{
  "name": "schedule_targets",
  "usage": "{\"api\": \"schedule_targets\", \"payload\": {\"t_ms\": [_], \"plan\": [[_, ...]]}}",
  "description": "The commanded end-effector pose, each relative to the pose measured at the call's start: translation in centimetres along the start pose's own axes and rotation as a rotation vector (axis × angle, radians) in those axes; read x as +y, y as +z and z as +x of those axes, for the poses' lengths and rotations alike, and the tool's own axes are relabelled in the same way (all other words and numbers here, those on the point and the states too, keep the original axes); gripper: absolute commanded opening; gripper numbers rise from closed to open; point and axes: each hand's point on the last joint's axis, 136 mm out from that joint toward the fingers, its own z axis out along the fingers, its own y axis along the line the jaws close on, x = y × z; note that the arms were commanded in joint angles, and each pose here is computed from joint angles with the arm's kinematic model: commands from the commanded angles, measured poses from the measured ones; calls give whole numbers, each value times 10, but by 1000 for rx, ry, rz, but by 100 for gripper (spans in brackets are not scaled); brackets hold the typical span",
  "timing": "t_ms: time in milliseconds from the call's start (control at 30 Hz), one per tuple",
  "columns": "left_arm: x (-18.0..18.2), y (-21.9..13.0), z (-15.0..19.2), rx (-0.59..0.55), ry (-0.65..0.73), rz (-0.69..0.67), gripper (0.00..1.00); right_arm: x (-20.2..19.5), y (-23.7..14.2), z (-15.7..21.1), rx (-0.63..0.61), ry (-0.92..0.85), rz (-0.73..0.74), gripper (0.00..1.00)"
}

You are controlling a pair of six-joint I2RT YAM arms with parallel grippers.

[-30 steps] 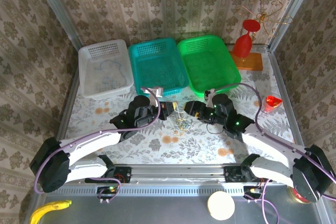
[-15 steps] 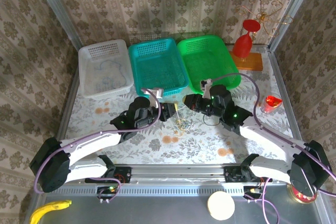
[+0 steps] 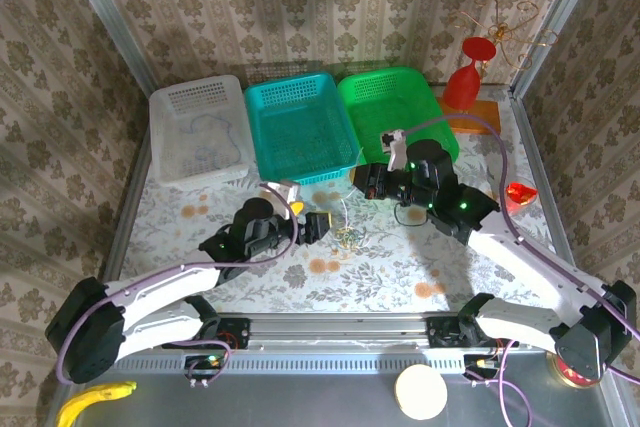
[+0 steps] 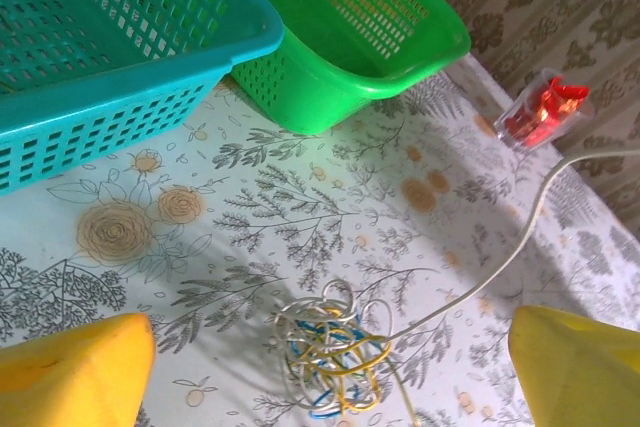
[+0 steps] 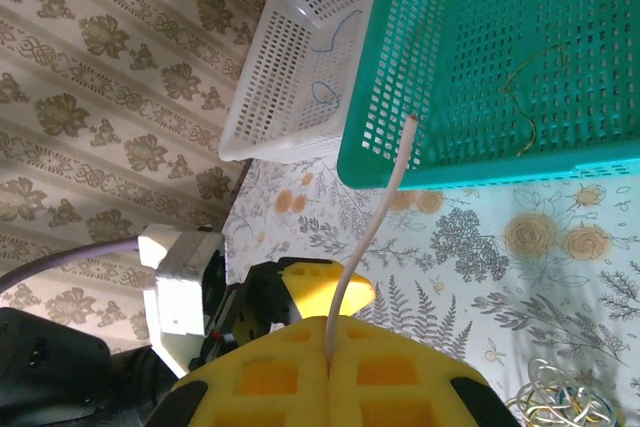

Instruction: Untangle the cables

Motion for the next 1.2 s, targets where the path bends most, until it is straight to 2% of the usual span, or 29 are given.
{"api": "schedule_targets", "payload": {"t_ms": [0,300,733,933,1167], "plan": [[2,7,15,42,149,7,92,12,-10,-7,1,-48,-16,0],[-19,46,33,115,268,86,90,27,-16,-13,-9,-47,-50,0],[-36,91,35,112,269,184,82,37,-27,-19,-30,-48,-65,0],[-31,87,41,111,249,178,82,36,-30,-21,-43,-55,-46,0],[-21,56,42,102,249,139,85,36,-24,-22,-36,-55,-48,0]]}}
